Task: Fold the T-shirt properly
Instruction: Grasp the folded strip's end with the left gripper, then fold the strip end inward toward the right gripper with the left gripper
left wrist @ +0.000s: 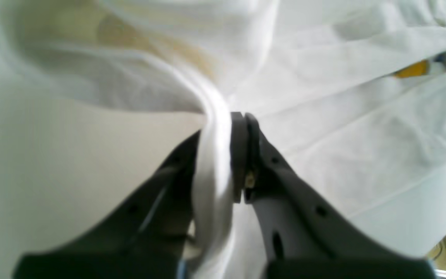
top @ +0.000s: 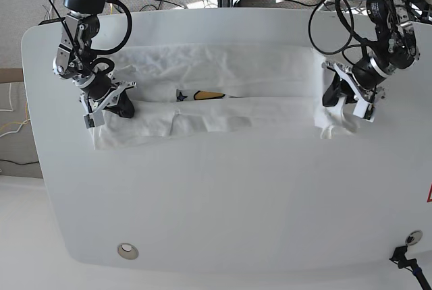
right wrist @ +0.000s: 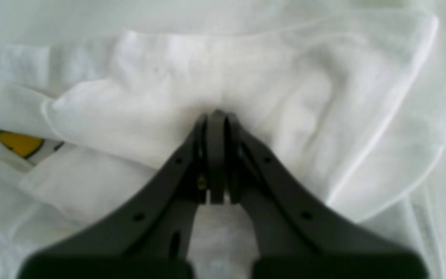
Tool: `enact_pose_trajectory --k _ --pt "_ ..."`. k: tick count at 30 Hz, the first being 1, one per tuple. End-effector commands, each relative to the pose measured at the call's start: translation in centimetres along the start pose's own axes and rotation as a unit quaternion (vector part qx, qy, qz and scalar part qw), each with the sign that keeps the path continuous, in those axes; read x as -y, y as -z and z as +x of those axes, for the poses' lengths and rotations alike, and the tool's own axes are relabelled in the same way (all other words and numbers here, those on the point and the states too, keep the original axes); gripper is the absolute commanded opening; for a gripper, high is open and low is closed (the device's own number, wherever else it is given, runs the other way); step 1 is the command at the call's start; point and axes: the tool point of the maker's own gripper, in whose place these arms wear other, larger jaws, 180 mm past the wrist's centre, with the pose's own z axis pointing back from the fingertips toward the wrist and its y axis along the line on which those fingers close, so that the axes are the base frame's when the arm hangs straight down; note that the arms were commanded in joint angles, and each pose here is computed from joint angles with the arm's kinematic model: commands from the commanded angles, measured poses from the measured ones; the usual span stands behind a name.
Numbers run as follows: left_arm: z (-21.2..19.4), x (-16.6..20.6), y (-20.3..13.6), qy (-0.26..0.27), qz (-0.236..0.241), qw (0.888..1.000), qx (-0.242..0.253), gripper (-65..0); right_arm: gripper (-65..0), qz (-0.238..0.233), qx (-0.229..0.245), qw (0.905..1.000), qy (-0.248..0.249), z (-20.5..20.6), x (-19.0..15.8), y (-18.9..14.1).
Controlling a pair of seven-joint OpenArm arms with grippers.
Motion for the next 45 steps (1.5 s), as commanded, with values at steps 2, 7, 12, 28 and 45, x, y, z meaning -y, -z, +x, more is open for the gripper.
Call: enact_pose_trajectory --k 2,7,12,28,45 --pt "2.2 4.0 1.1 0.021 -0.067 0.997 0.031 -65.0 -65.0 -0.01 -0.039 0.9991 -0.014 -1.4 0.4 -0.2" --pt "3.1 10.8 4.0 0.017 -0.161 0.986 0.043 -65.0 -65.0 -0.01 -0.039 0.9991 -0.014 -1.4 0.4 -0.2" --pt "1.8 15.0 6.9 -0.014 -0.193 0.981 0.03 -65.0 -65.0 -0.01 -0.039 0.9991 -0.014 -1.4 0.4 -0.2" --pt "3.8 23.1 7.6 0.034 -0.3 0.953 0.038 -14.3 -65.0 -0.003 -0.036 0.9993 -0.007 -1.5 -0.3 0.3" --pt "4.3 12.3 5.2 0.162 -0.182 0.97 -0.002 -18.1 -65.0 0.0 -0.033 0.9995 -0.005 -1.3 -0.6 0.5"
